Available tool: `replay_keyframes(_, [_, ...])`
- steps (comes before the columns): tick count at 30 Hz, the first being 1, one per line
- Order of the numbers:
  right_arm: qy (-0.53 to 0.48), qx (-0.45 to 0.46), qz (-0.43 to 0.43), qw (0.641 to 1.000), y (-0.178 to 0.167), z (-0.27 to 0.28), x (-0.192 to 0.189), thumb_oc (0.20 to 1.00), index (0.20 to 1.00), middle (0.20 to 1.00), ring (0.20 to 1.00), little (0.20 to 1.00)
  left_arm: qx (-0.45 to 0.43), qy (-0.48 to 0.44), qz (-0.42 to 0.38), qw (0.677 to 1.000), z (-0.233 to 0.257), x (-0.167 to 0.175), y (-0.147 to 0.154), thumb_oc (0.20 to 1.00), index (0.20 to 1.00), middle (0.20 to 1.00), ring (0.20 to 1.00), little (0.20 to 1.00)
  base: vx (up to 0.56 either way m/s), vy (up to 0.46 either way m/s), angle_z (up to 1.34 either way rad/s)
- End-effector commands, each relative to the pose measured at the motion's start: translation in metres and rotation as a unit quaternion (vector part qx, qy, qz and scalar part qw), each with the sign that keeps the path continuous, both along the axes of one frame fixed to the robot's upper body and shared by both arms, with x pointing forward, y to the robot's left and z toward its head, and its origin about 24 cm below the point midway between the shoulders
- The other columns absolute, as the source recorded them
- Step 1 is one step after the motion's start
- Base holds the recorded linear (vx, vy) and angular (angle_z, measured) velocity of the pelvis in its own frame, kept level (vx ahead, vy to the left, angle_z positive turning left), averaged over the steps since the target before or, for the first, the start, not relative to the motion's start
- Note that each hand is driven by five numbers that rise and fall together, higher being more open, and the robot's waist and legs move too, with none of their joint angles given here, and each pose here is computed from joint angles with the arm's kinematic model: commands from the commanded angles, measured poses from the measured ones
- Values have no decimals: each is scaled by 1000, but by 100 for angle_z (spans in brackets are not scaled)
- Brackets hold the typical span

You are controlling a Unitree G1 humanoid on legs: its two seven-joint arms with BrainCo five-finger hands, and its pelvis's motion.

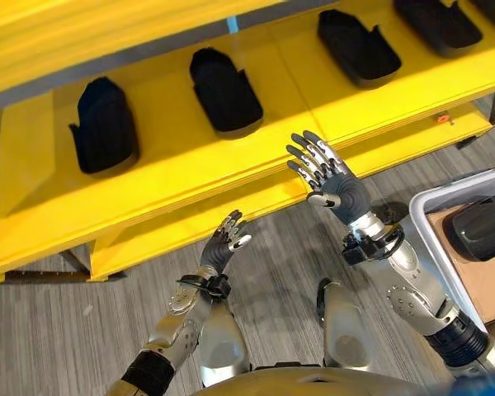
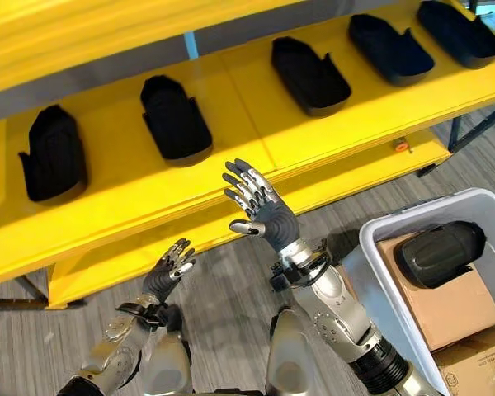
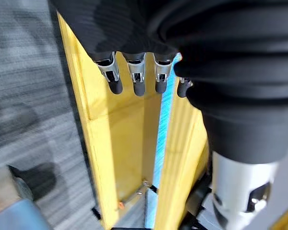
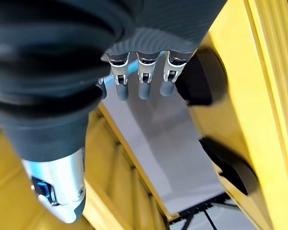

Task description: Move parts from the plastic box to the shelf.

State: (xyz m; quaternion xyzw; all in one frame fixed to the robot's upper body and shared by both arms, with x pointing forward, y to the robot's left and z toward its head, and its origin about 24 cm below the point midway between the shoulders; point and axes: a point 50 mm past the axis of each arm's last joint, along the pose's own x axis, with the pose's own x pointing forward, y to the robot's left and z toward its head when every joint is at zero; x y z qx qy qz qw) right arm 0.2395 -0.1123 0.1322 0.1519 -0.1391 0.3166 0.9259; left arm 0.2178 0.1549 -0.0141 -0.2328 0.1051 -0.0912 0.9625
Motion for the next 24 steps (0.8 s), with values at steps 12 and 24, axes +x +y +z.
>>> replay_keyframes(12, [-2,5,-70,998,-28,-16,0,1000,1000,1000,1000,1000,-34,-96,15,995,33,-2,17,1000,1000,1000,1000,1000,92,-175,-24])
replay_keyframes(24, [46,24,-69,996,-23,-33,-5,1000,1000,1000,1000,1000,-43,-69,30,996,22,-12,18,1000,1000,1000,1000,1000,68,52,-44])
